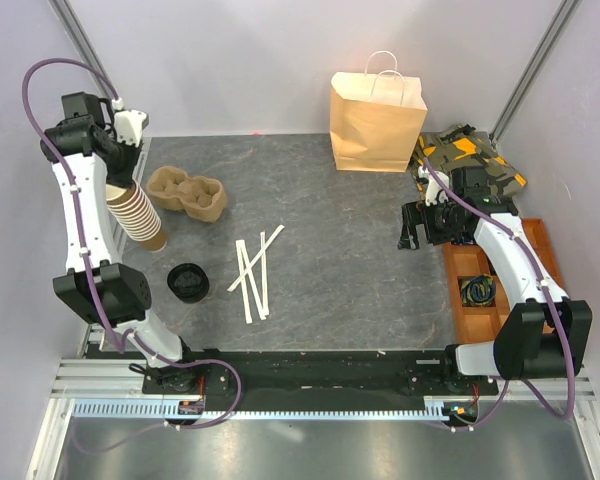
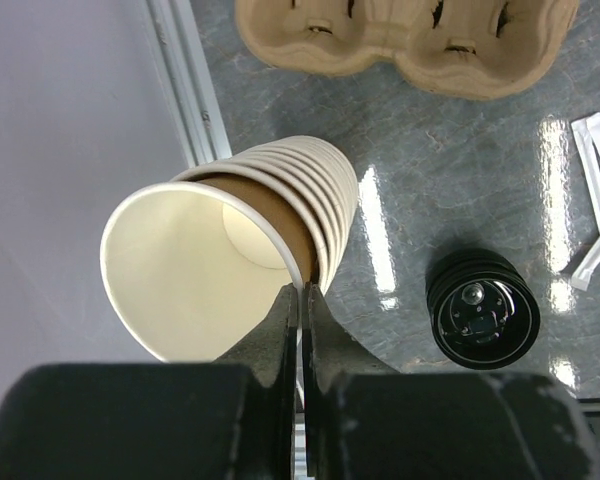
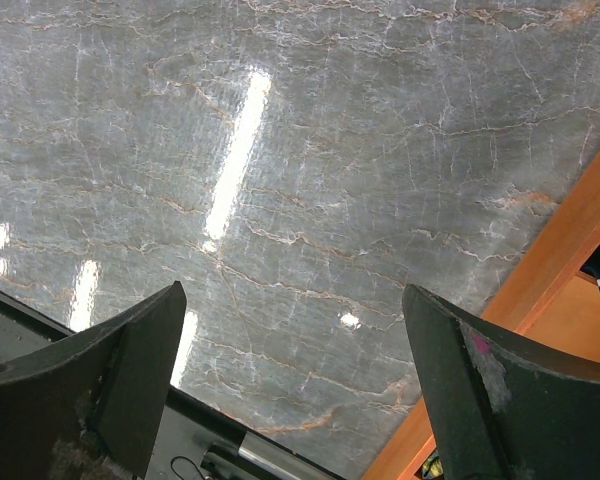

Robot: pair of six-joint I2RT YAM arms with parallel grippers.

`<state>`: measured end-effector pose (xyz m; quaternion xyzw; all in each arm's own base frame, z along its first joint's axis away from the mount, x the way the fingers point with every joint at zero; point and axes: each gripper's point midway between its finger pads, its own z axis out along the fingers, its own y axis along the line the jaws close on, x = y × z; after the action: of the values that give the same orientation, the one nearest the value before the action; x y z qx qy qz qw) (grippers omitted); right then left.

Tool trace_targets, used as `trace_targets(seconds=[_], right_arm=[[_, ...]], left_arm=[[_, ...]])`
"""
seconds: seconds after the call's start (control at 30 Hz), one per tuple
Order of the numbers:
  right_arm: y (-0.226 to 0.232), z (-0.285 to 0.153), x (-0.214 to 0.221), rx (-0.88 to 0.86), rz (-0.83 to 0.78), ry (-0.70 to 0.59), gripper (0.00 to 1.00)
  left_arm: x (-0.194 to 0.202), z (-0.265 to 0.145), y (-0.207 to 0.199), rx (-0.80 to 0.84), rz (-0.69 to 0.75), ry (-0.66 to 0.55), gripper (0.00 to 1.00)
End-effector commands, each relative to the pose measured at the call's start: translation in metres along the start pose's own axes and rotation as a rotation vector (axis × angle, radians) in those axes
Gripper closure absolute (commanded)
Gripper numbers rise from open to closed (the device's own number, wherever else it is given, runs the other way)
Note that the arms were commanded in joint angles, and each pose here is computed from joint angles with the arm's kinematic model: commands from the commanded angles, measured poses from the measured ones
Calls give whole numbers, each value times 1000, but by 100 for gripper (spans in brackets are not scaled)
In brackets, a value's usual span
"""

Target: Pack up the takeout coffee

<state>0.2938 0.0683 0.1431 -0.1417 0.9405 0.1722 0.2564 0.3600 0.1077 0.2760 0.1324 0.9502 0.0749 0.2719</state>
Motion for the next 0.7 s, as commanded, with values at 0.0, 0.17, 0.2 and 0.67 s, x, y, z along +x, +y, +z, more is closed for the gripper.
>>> trace_targets(seconds=[0.0, 0.17, 0.2, 0.67], right_arm=[[4, -6, -19, -15, -19, -55, 2], [5, -8, -19, -16, -19, -59, 2], [6, -8, -20, -18, -21, -60, 2], [9, -13, -22, -28, -26, -76, 2]], left_arm=[[-24, -35, 16, -101, 71, -99, 98], [-34, -53, 19, -139, 104, -136, 98], [-38, -58, 18, -144, 112, -151, 98], [-104, -166, -39, -280, 399, -478, 98]])
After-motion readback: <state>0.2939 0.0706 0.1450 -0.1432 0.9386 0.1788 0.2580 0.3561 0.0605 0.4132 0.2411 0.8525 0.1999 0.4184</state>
